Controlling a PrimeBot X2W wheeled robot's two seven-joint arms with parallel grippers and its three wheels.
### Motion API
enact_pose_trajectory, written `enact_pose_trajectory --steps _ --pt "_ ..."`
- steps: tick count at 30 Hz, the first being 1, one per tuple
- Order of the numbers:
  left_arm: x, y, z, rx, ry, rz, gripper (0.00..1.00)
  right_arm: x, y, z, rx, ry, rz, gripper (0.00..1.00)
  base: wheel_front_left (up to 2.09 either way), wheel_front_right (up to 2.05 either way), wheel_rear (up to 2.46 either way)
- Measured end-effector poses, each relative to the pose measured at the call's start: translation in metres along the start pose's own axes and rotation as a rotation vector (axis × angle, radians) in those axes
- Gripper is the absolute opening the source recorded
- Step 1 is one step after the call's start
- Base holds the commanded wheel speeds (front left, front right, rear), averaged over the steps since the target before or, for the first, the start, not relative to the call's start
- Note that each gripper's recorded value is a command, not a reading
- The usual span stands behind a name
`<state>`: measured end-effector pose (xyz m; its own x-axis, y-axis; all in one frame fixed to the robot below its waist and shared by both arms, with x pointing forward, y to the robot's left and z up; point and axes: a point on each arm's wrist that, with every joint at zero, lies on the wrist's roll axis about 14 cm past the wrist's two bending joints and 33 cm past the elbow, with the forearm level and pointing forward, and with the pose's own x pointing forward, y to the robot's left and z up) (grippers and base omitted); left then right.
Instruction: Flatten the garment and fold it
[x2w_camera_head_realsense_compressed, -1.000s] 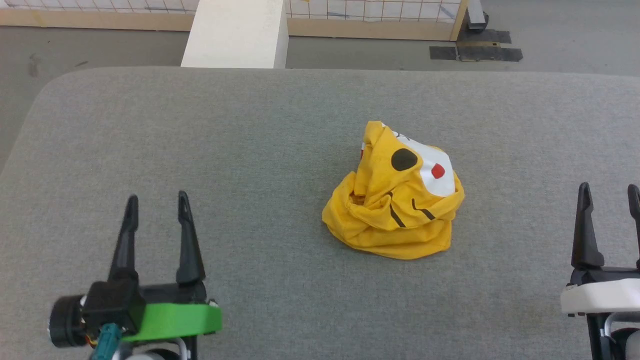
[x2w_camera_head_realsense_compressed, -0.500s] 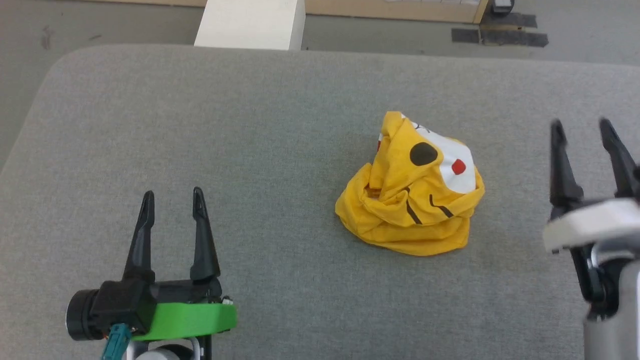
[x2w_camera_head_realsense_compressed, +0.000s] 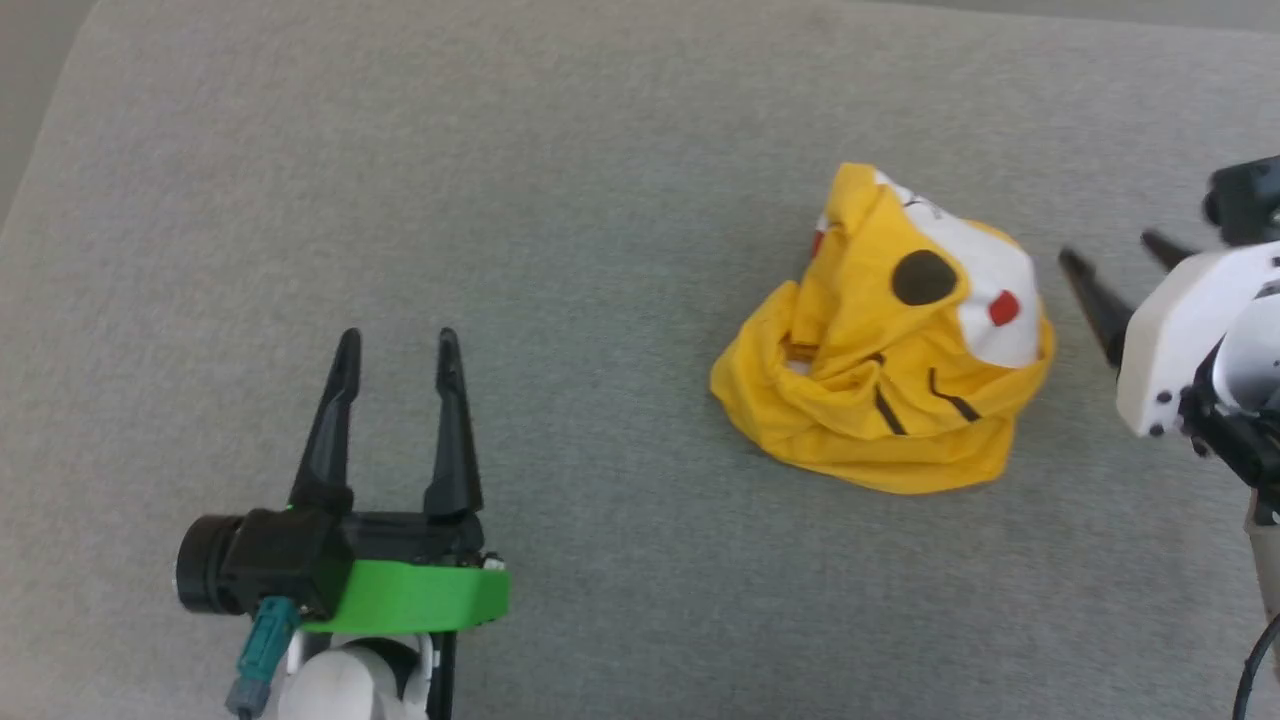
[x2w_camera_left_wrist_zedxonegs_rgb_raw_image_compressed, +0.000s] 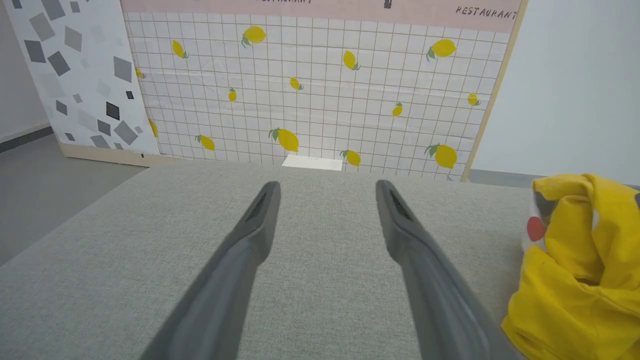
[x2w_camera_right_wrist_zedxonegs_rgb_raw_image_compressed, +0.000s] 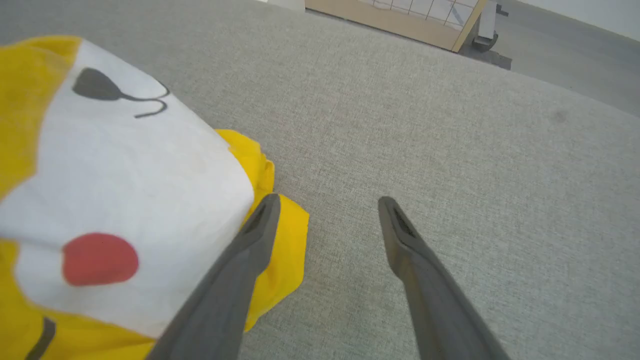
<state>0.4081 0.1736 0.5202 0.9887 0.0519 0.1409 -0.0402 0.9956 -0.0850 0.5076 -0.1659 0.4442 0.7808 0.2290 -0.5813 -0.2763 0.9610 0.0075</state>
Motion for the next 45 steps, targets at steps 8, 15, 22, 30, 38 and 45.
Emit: enact_pose_trajectory --steps 8,15,22,30,38,45 --pt "-0.006 0.016 -0.010 0.029 0.039 0.038 1.00 0.018 0.030 -0.070 -0.022 0.279 0.117 1.00 0.00 0.00 0.00" --pt "-0.010 0.022 -0.012 0.039 0.049 0.051 1.00 0.024 0.035 -0.069 -0.056 0.262 0.125 0.00 0.00 0.00 0.00" --pt "-0.010 0.020 -0.002 0.034 0.022 0.045 1.00 0.011 0.023 -0.008 -0.062 0.016 0.074 0.00 0.00 0.00 0.00" --pt "-0.015 0.015 0.012 0.026 -0.017 0.028 1.00 -0.052 -0.046 0.080 -0.022 -0.289 -0.131 0.00 0.00 0.00 0.00" --pt "-0.012 0.001 0.013 0.011 -0.024 -0.020 1.00 -0.114 -0.120 -0.069 0.187 -0.031 -0.428 0.00 0.00 0.00 0.00" --pt "-0.011 -0.004 0.005 0.019 -0.003 -0.039 1.00 -0.136 -0.100 -0.172 0.341 0.152 -0.481 1.00 0.00 0.00 0.00"
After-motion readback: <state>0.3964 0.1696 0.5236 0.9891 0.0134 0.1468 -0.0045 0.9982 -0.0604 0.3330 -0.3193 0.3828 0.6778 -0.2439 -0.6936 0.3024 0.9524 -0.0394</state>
